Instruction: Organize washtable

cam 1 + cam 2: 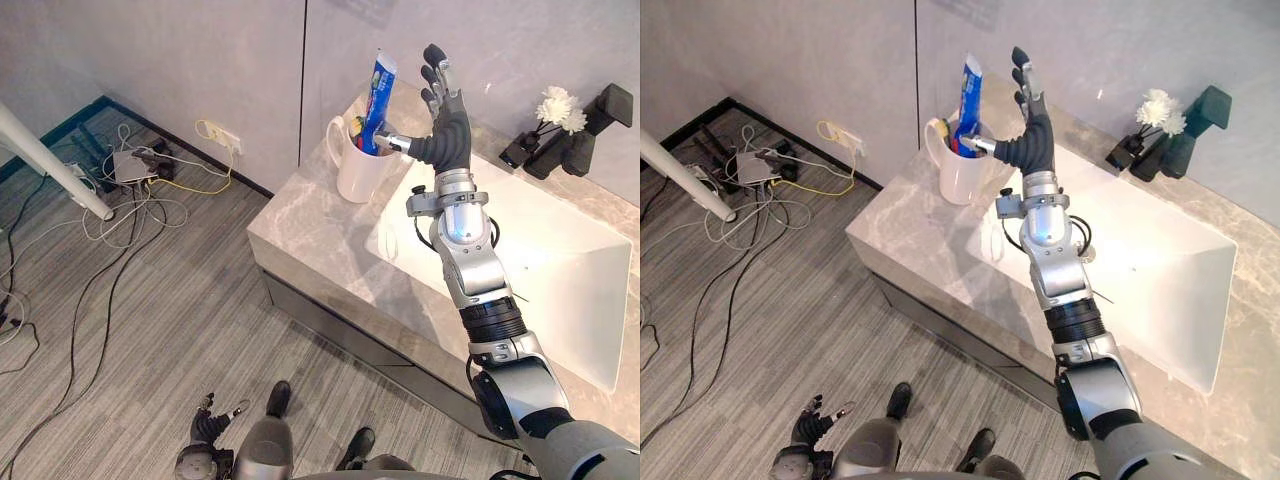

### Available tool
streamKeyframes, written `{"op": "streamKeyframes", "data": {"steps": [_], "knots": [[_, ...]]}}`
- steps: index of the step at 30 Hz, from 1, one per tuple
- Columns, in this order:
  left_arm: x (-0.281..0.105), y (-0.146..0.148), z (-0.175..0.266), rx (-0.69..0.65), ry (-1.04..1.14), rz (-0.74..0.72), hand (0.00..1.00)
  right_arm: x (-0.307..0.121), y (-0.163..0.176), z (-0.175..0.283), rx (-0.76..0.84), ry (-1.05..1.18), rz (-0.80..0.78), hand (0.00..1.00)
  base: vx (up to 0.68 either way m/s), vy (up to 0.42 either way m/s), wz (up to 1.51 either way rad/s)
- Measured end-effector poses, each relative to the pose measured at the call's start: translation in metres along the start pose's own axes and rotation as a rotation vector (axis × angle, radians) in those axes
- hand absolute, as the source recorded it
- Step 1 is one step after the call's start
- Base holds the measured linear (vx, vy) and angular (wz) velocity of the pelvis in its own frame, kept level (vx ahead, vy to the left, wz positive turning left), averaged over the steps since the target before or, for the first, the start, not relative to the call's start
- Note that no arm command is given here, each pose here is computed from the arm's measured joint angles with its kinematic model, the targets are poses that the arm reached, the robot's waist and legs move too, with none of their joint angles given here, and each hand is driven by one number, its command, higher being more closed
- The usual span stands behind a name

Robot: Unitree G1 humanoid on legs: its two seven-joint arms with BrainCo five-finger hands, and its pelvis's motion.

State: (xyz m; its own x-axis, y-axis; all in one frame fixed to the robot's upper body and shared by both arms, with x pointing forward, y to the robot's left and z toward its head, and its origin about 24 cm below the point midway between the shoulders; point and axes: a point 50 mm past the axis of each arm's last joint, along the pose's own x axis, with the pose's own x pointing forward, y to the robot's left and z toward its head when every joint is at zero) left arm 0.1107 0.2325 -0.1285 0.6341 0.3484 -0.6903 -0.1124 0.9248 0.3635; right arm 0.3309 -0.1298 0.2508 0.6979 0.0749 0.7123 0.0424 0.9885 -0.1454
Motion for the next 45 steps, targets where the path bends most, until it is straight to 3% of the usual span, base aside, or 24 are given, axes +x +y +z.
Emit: {"op": "streamKeyframes", "data": {"steps": [5,11,18,24,29,33,37,45], "knots": [[-0.002,0.003,-0.009,0.008,0.029,-0.009,0.00,0.007,-0.039,0.030,-0.108,-0.148,-0.051,0.00,0.02,0.000,-0.05],[-0.006,0.005,-0.021,0.016,0.069,-0.007,0.00,0.012,-0.061,0.059,-0.199,-0.278,-0.057,0.00,0.01,-0.001,-0.11],[-0.008,0.006,-0.029,0.009,0.105,-0.018,0.00,0.009,-0.097,0.127,-0.400,-0.561,-0.075,0.00,-0.02,-0.008,-0.14],[-0.011,0.008,-0.040,0.004,0.149,-0.010,0.00,-0.038,-0.172,0.157,-0.608,-0.615,-0.341,0.00,0.01,-0.004,-0.08],[-0.015,0.003,-0.048,-0.024,0.185,-0.019,0.00,-0.115,-0.243,0.125,-0.707,-0.318,-0.681,0.00,-0.02,-0.004,-0.17],[-0.017,-0.003,-0.050,-0.051,0.195,-0.034,0.00,-0.190,-0.259,0.081,-0.708,0.037,-0.875,0.00,-0.03,-0.007,-0.16],[-0.018,-0.009,-0.049,-0.114,0.200,-0.016,0.00,-0.276,-0.235,0.038,-0.646,0.434,-1.020,0.00,0.01,-0.007,-0.06],[-0.018,-0.022,-0.041,-0.185,0.181,-0.021,0.00,-0.359,-0.162,-0.014,-0.420,0.903,-1.092,0.00,-0.01,0.003,-0.29]]}}
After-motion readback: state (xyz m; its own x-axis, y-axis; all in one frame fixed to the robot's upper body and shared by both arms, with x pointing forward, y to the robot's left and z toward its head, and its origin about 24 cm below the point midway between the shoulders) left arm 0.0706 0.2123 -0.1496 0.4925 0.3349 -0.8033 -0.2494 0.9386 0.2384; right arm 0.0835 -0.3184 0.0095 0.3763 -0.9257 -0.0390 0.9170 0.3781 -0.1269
